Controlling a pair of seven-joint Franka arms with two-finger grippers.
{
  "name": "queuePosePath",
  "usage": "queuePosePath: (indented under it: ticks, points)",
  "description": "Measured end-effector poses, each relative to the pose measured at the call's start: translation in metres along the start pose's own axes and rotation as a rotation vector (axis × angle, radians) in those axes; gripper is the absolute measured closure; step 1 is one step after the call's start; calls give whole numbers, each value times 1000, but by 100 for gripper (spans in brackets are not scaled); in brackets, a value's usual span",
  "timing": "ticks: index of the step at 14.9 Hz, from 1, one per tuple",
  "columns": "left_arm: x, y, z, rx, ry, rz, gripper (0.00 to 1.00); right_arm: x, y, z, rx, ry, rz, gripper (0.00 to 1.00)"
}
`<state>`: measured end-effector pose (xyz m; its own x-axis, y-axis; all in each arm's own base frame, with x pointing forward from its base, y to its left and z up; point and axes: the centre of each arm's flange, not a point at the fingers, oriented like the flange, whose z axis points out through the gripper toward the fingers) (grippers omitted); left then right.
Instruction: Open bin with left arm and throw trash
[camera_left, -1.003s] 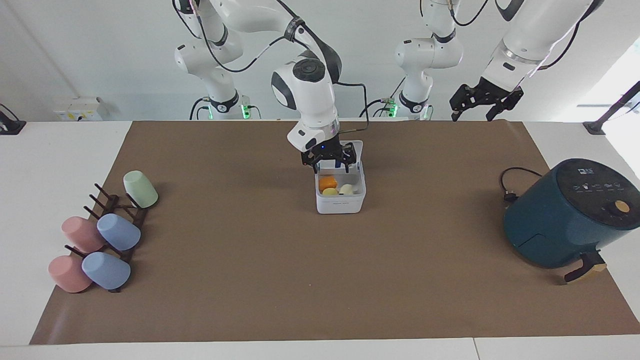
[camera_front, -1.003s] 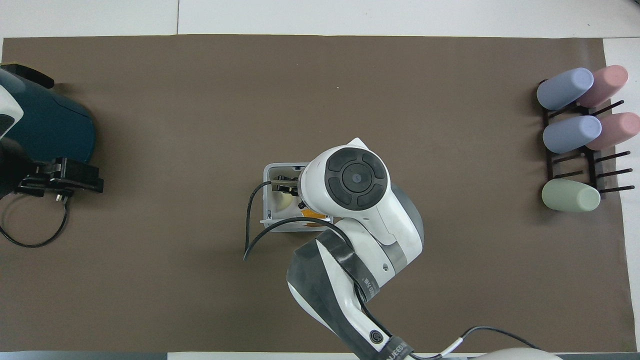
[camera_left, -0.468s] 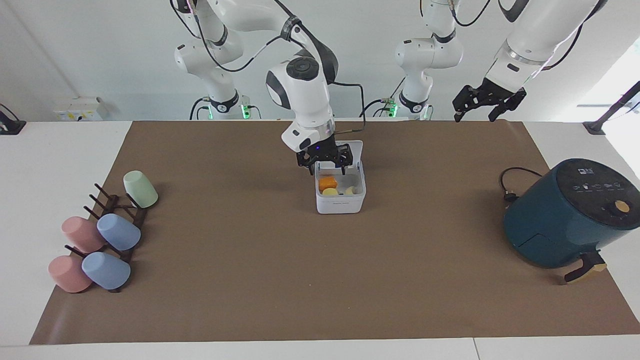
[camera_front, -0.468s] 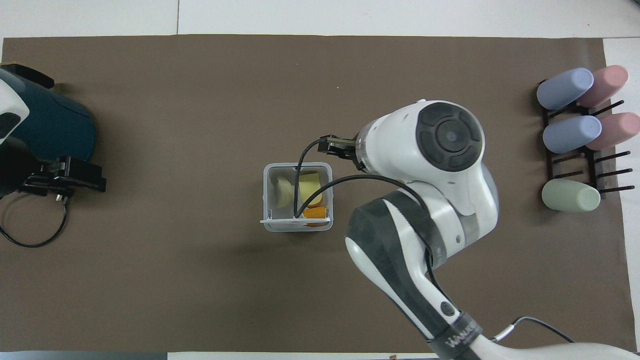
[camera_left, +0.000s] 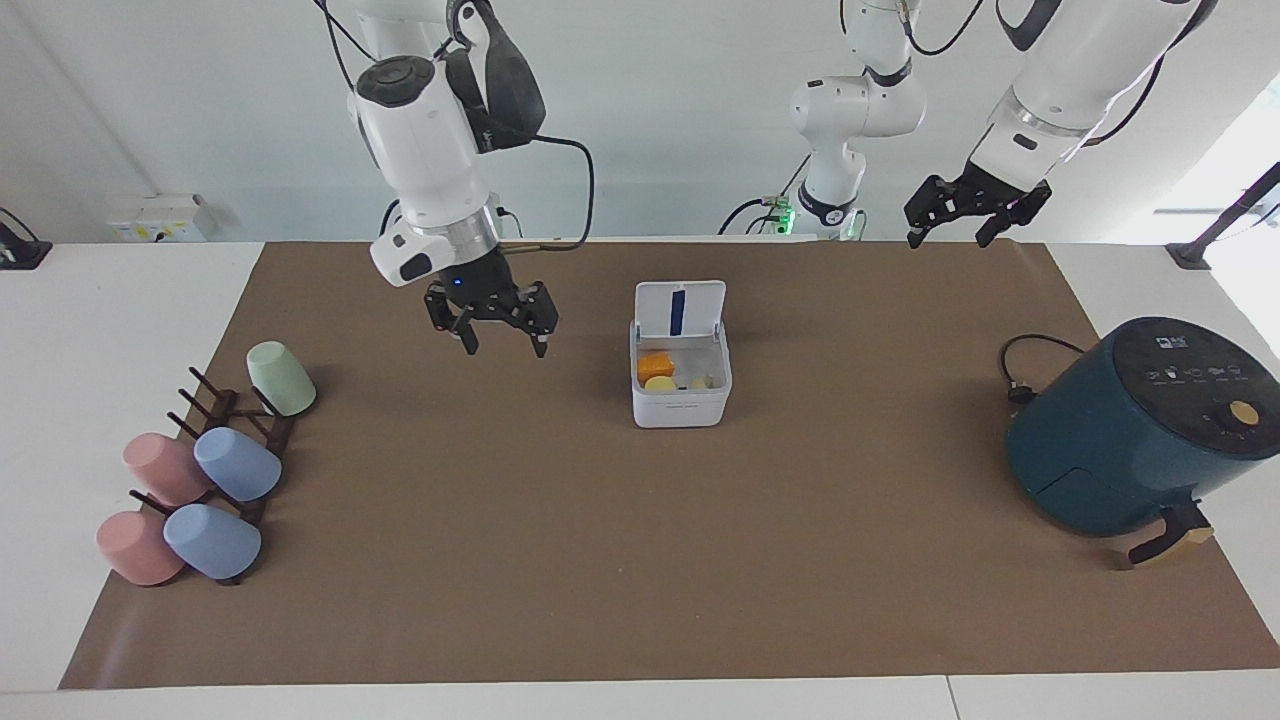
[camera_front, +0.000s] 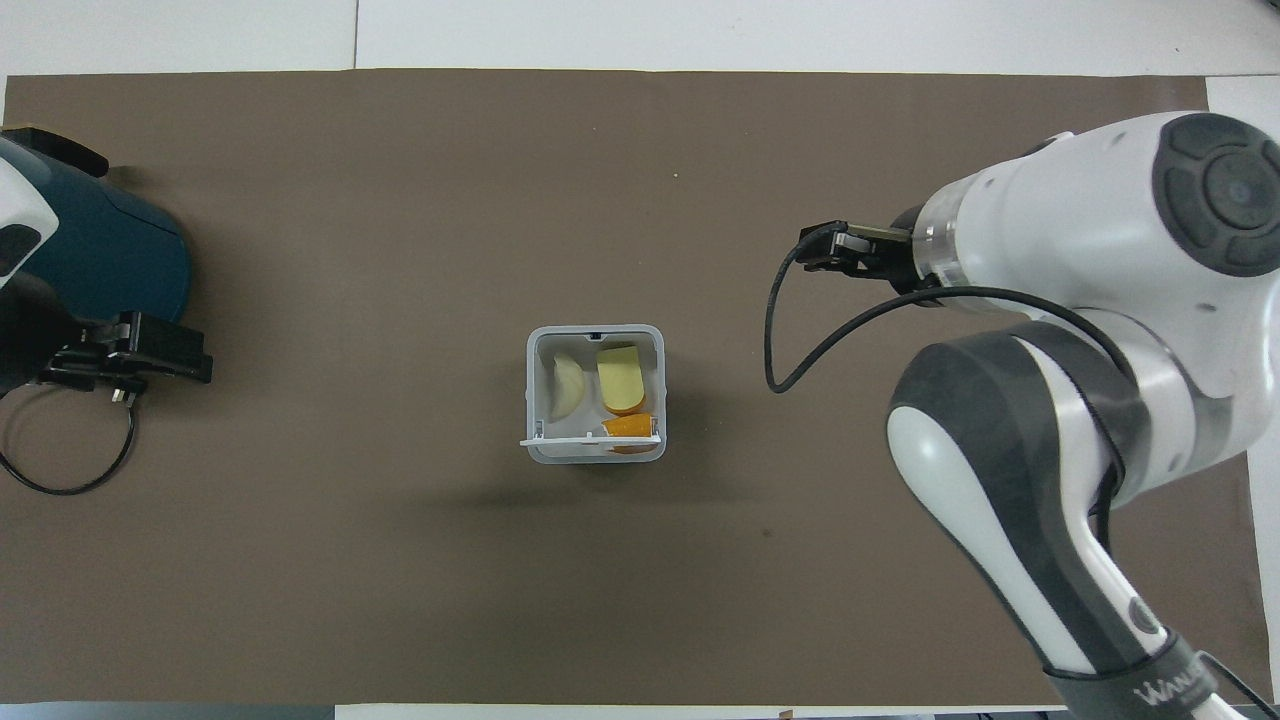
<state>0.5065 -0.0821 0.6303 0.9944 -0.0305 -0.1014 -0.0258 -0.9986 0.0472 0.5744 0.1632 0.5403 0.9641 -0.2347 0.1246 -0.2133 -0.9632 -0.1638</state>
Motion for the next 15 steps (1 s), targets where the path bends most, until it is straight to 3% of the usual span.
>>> queuePosePath:
  ticks: [5, 9, 15]
  points:
    - [0, 0, 0, 0, 1, 0, 0, 11, 61, -28, -42, -39, 21, 0]
    - [0, 0, 0, 3, 3, 0, 0, 3, 88, -48, -135, -68, -32, 0]
    - [0, 0, -1, 13, 7, 2, 0, -2, 133, -75, -171, -127, -11, 0]
